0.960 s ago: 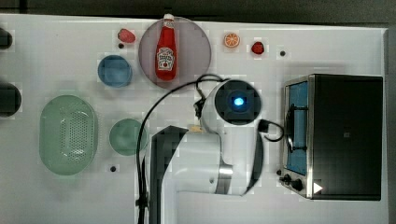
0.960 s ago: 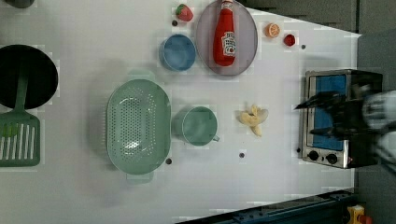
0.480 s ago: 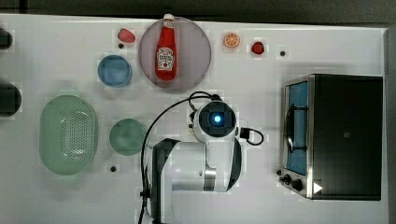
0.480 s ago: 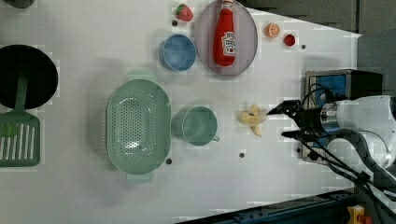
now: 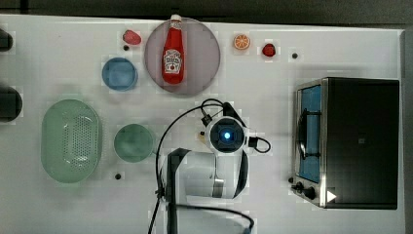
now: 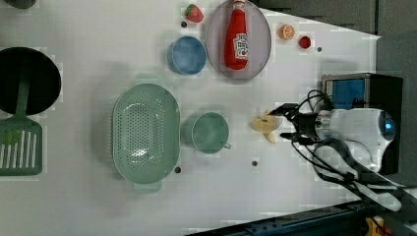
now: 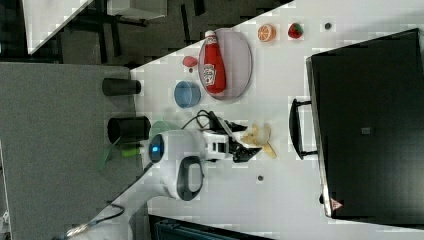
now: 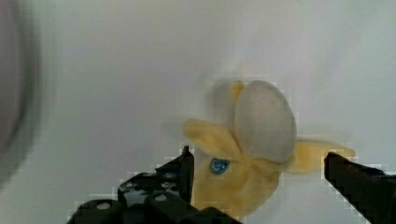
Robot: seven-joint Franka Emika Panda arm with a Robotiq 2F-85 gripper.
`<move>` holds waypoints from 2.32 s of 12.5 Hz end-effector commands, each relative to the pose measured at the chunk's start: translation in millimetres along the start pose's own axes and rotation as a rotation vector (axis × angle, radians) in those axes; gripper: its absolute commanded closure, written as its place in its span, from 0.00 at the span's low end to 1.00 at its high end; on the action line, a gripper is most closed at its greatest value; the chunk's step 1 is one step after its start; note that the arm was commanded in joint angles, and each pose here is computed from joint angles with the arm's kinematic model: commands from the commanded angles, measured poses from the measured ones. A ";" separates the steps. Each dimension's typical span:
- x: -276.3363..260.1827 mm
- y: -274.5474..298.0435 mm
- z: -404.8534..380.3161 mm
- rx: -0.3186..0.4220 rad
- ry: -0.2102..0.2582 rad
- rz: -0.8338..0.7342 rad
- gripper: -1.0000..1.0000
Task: Pick Banana and place it in mug.
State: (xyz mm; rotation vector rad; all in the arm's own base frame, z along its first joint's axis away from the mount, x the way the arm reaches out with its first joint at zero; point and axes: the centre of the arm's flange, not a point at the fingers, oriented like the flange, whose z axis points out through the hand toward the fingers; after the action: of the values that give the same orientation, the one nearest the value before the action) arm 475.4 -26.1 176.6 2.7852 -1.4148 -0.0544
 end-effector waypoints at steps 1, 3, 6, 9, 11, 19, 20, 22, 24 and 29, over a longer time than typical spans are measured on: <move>-9.0 -3.3 24.5 -0.005 -0.002 -0.061 0.00; -9.3 -3.5 31.0 0.002 0.004 -0.062 0.17; -7.6 -7.1 25.5 0.020 0.019 -0.064 0.51; -3.4 -4.5 19.7 0.026 0.025 -0.054 0.73; 5.8 -4.6 -6.9 0.049 0.044 -0.039 0.73; 14.5 13.1 -238.0 0.017 -0.019 -0.007 0.73; 6.6 13.5 -252.5 0.001 -0.034 -0.018 0.73; -15.1 1.4 -277.2 0.022 -0.005 -0.026 0.73; -46.5 -15.2 -293.3 0.029 0.020 -0.012 0.73; -147.8 -70.8 -279.6 0.008 0.001 -0.038 0.73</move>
State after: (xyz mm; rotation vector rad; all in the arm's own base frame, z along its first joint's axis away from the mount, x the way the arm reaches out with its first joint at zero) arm 463.9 109.2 456.0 2.8666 -1.2560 -0.0316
